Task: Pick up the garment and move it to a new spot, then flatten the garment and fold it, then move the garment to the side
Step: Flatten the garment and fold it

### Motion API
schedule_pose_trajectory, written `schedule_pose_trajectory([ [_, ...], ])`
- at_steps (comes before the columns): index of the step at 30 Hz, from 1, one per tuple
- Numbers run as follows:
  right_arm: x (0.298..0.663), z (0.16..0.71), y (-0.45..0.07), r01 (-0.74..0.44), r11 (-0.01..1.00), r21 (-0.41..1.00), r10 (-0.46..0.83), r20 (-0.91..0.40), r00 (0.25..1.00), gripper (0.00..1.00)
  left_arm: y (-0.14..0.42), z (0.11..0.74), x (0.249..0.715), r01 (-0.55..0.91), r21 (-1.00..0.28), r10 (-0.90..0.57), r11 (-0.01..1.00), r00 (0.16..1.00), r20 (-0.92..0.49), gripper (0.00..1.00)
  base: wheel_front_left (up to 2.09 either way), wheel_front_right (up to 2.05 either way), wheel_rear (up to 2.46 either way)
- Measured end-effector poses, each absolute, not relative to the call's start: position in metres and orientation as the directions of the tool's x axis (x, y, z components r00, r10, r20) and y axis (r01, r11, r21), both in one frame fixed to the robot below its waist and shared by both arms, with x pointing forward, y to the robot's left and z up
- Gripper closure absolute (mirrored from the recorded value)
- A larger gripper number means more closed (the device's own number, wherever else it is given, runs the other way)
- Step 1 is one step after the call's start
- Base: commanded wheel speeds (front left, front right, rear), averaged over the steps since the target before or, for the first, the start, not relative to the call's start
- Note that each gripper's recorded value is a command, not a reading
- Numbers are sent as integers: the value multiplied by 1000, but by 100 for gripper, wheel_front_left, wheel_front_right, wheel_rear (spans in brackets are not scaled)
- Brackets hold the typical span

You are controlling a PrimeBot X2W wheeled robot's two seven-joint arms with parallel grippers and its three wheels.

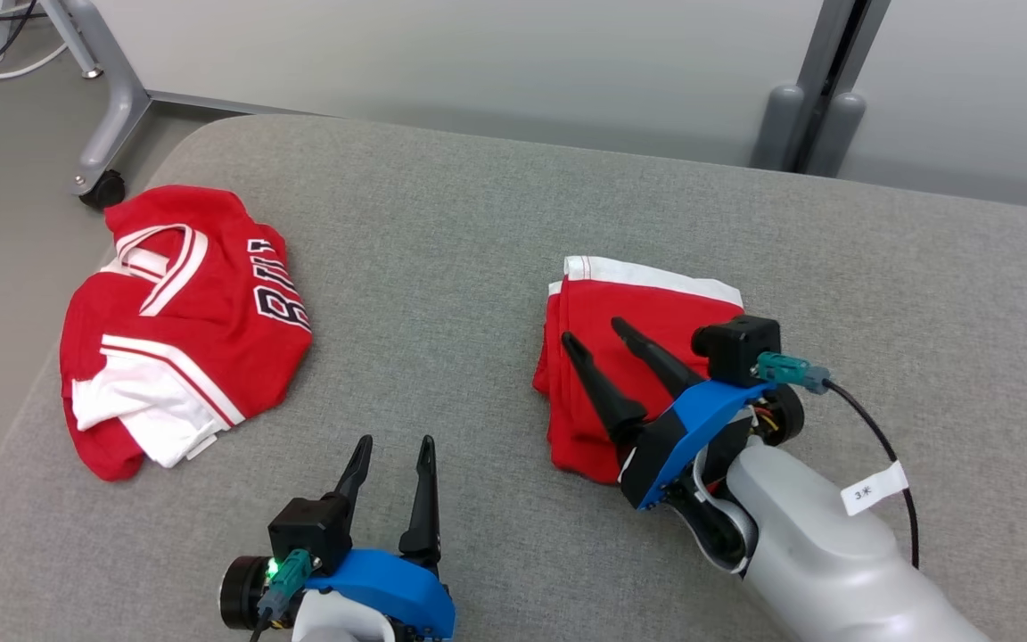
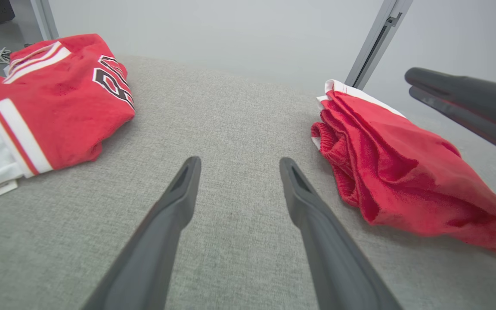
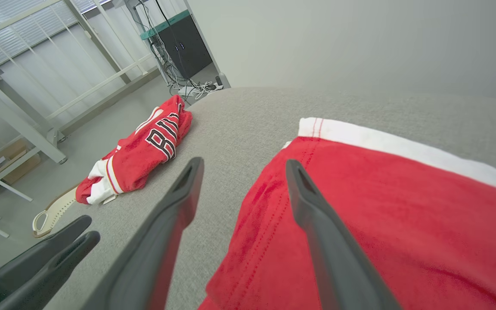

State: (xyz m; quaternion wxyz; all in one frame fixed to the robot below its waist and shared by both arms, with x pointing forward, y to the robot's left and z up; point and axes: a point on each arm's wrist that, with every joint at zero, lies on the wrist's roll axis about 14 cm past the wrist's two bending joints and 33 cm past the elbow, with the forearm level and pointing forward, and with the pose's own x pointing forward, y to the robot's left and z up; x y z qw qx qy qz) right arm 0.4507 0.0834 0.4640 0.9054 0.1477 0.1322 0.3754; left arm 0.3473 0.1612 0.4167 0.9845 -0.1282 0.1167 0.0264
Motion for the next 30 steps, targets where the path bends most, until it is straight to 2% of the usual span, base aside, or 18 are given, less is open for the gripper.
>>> schedule_pose_trajectory([
  [5,470,480,50,-592,733,334,649,-83,756,0,158,422,354,-57,-223,7,973,976,-218,0,0,0,0],
  [12,481,477,-44,-408,871,272,443,-79,893,0,150,431,367,-7,-172,-25,985,983,-183,0,0,0,0],
  [16,469,468,-92,-300,926,228,328,-95,940,0,145,435,375,24,-140,-47,990,985,-165,0,0,0,0],
  [23,434,452,-138,-166,965,204,196,-136,971,0,140,438,373,62,-101,-77,993,986,-150,0,0,0,0],
  [30,407,449,-146,-147,977,152,168,-139,976,0,139,441,362,75,-83,-86,994,987,-137,0,0,0,0],
])
